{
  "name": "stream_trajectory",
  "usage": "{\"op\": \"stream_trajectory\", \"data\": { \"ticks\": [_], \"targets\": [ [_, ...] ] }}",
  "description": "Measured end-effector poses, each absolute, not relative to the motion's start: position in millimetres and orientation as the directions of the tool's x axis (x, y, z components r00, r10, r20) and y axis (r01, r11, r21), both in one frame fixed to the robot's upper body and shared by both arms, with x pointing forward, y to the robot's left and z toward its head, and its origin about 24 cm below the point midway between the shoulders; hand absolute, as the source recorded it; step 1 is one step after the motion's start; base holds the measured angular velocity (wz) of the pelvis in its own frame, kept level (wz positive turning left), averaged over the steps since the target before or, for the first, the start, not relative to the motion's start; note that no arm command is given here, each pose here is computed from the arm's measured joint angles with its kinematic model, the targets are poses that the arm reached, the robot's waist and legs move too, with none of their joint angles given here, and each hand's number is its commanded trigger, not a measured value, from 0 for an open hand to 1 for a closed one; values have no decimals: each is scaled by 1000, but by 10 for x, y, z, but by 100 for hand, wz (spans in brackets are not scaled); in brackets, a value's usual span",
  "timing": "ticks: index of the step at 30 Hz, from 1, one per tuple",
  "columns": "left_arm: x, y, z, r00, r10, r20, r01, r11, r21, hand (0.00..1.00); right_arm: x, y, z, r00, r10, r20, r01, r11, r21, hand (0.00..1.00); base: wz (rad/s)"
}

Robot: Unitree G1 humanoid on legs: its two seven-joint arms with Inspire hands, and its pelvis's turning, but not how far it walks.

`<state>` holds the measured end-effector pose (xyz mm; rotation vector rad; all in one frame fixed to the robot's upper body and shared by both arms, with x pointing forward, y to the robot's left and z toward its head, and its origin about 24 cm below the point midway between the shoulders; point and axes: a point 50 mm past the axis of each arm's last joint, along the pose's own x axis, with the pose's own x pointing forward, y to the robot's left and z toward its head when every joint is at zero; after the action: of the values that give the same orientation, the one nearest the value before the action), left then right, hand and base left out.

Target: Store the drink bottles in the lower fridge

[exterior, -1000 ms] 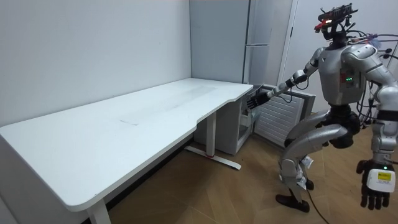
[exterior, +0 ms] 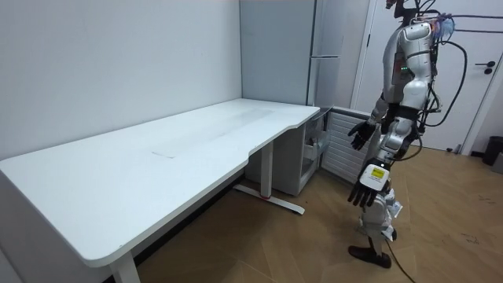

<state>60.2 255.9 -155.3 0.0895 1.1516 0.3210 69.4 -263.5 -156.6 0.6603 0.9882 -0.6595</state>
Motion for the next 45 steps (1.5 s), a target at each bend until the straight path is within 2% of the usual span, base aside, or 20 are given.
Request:
{"op": "stream_trajectory", "data": {
  "ticks": [2, 6, 10, 23, 32, 39, 45],
  "targets": [
    [531, 2586, -1554, 351, 314, -882, -229, 942, 244, 0, 493, -2637, -1597, 340, -194, -920, 774, 614, 157, 0, -10],
    [341, 2627, -1565, 290, 353, -890, -301, 916, 265, 0, 296, -2552, -1645, 270, -156, -950, 737, 669, 99, 0, -21],
    [200, 2506, -1624, 228, 325, -918, -283, 924, 256, 0, 140, -2519, -1667, 195, -134, -972, 683, 729, 36, 0, -4],
    [-63, 2473, -1649, 131, 294, -947, -118, 953, 279, 0, 95, -2481, -1678, 168, -111, -979, 577, 816, 7, 0, -3],
    [-107, 2540, -1637, 72, 303, -950, -114, 949, 294, 0, 199, -2461, -1681, 180, -96, -979, 518, 855, 12, 0, -15],
    [-165, 2509, -1641, 62, 288, -956, -76, 956, 283, 0, 151, -2470, -1683, 142, -127, -982, 497, 867, -40, 0, -23],
    [131, 2502, -1642, 157, 286, -945, -83, 957, 276, 0, 181, -2495, -1677, 147, -156, -977, 497, 866, -63, 0, -4]
  ]
}}
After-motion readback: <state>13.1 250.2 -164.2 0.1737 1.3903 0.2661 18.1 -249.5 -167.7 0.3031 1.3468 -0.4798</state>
